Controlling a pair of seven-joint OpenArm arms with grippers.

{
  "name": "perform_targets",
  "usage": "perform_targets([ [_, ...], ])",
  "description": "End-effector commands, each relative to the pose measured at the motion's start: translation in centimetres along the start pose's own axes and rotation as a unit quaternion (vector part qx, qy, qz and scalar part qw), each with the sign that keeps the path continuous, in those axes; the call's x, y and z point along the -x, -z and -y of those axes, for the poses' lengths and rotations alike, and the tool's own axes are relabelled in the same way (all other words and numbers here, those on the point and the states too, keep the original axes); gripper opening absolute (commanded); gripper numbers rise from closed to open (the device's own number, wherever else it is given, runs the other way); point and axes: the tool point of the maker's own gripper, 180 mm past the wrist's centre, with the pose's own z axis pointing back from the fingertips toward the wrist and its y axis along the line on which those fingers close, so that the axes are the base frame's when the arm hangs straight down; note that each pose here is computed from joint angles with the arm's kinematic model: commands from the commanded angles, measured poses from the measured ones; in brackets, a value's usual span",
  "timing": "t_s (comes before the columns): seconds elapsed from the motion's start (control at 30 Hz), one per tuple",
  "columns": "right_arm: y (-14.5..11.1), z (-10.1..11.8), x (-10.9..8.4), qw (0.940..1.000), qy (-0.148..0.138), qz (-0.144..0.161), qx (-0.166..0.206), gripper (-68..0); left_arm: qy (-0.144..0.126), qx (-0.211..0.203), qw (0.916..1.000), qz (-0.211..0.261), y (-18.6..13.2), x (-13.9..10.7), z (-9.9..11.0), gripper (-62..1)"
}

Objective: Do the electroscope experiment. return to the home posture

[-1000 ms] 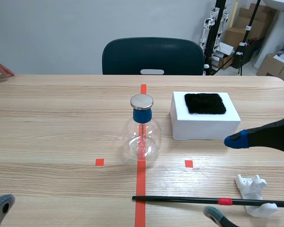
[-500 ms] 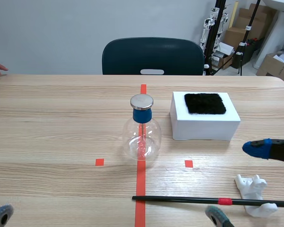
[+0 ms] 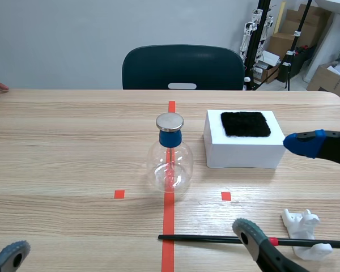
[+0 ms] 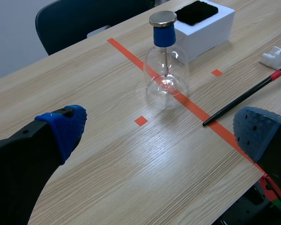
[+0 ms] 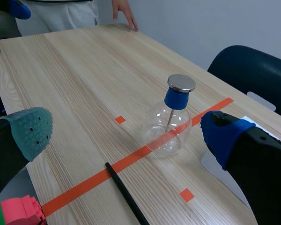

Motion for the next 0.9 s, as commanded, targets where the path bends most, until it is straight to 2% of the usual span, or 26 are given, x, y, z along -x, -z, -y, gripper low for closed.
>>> perform_targets([
  [0.0, 0.2, 0.1, -0.8, 0.9999, -0.003, 0.014, -0.003, 0.4, 0.0, 0.001, 1.0, 0.009, -0.1, -0.6, 0.0, 1.4],
  [0.1, 0.2, 0.2, -0.6, 1.0, -0.004, 0.009, -0.001, 0.4, 0.0, 0.001, 1.0, 0.009, -0.1, -0.6, 0.0, 1.4],
  [0.3, 0.1, 2.0, -0.7, 0.9988, -0.002, 0.011, 0.048, 0.4, -0.003, 0.002, 1.0, 0.006, -0.2, -0.4, 0.1, 1.4],
  [0.47, 0.1, 2.0, 0.1, 0.9988, 0.0, -0.01, 0.049, 0.4, -0.004, 0.002, 1.0, 0.006, -0.2, -0.4, 0.1, 1.4],
  [0.77, 0.1, 2.0, 0.1, 0.9987, 0.0, -0.012, 0.049, 0.4, -0.014, 0.008, 0.9999, -0.002, -0.8, -0.4, 0.9, 1.4],
  [0.87, 0.1, 2.0, 0.8, 0.9984, 0.0, -0.03, 0.049, 0.4, -0.014, 0.006, 0.9999, -0.005, -0.9, -0.4, 1.0, 1.4],
])
